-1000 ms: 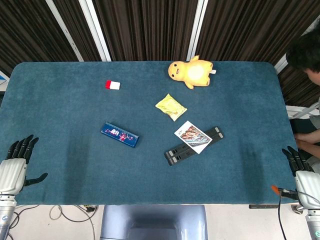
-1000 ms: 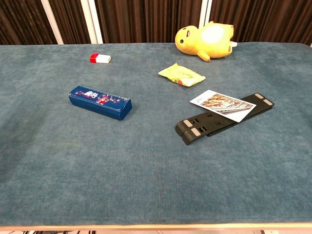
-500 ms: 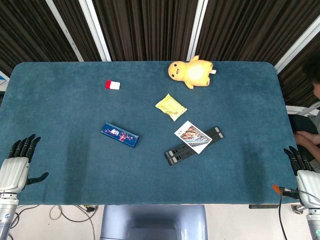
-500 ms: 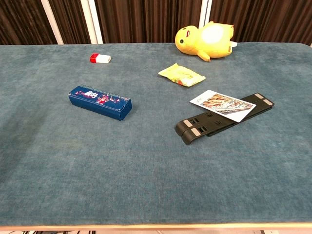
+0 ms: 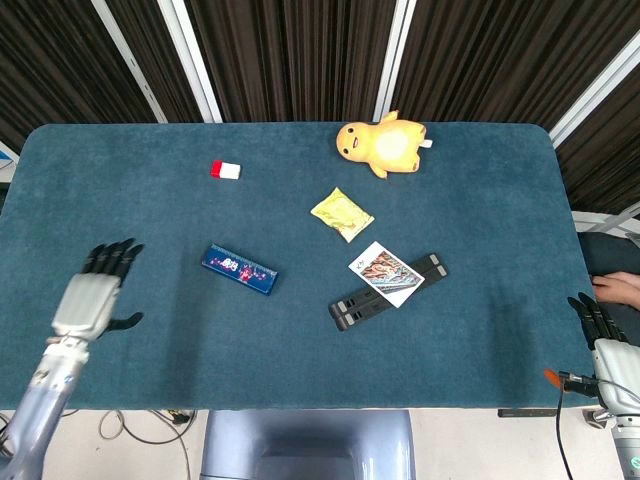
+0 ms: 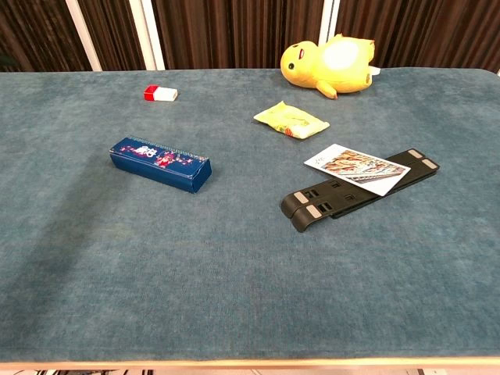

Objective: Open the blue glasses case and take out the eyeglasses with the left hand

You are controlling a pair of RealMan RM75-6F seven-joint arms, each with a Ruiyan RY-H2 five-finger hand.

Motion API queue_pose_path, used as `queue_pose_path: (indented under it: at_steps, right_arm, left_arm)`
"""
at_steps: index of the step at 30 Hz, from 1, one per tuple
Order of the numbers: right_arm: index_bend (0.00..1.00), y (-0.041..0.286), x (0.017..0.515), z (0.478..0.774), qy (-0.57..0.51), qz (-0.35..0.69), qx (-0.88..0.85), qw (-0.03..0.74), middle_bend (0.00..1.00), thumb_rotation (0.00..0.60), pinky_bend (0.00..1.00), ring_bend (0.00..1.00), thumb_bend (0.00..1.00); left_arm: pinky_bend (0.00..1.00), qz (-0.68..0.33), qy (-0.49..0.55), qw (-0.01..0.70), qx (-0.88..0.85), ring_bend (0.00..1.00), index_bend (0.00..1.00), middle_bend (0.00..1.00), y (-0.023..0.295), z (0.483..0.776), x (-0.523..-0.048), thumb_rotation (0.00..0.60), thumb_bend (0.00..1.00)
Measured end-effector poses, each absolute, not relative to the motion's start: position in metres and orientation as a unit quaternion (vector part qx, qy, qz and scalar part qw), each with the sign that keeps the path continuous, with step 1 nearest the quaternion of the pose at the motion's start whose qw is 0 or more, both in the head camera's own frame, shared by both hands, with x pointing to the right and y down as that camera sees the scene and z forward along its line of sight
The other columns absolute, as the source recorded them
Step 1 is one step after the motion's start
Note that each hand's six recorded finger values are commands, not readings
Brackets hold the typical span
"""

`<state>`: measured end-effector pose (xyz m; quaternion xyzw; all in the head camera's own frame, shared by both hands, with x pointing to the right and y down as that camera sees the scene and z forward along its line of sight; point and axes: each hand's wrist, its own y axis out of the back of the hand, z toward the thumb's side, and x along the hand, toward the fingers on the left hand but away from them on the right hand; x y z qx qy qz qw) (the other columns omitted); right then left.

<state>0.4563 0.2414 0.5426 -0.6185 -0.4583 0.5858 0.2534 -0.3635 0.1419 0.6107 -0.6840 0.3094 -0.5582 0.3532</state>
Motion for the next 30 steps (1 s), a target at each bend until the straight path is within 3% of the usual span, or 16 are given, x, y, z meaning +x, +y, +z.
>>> queue_pose_path:
  at_steps: [12, 24, 30]
  right_arm:
    - [0.00, 0.241, 0.459, 0.543, -0.465, 0.586, -0.619, 0.239, 0.00, 0.600, 0.20, 0.00, 0.13]
    - [0.00, 0.240, 0.459, 0.542, -0.467, 0.585, -0.619, 0.238, 0.00, 0.600, 0.20, 0.00, 0.13]
    - [0.00, 0.240, 0.460, 0.542, -0.468, 0.585, -0.619, 0.238, 0.00, 0.600, 0.20, 0.00, 0.14]
  left_arm:
    - [0.05, -0.553, 0.208, 0.363, -0.720, 0.00, 0.00, 0.14, 0.093, 0.662, -0.274, 0.600, 0.21]
    - [0.05, -0.559, 0.161, 0.355, -0.732, 0.00, 0.00, 0.15, 0.087, 0.703, -0.228, 0.600, 0.21]
    - [0.05, -0.555, 0.130, 0.345, -0.746, 0.00, 0.00, 0.15, 0.096, 0.712, -0.217, 0.600, 0.36]
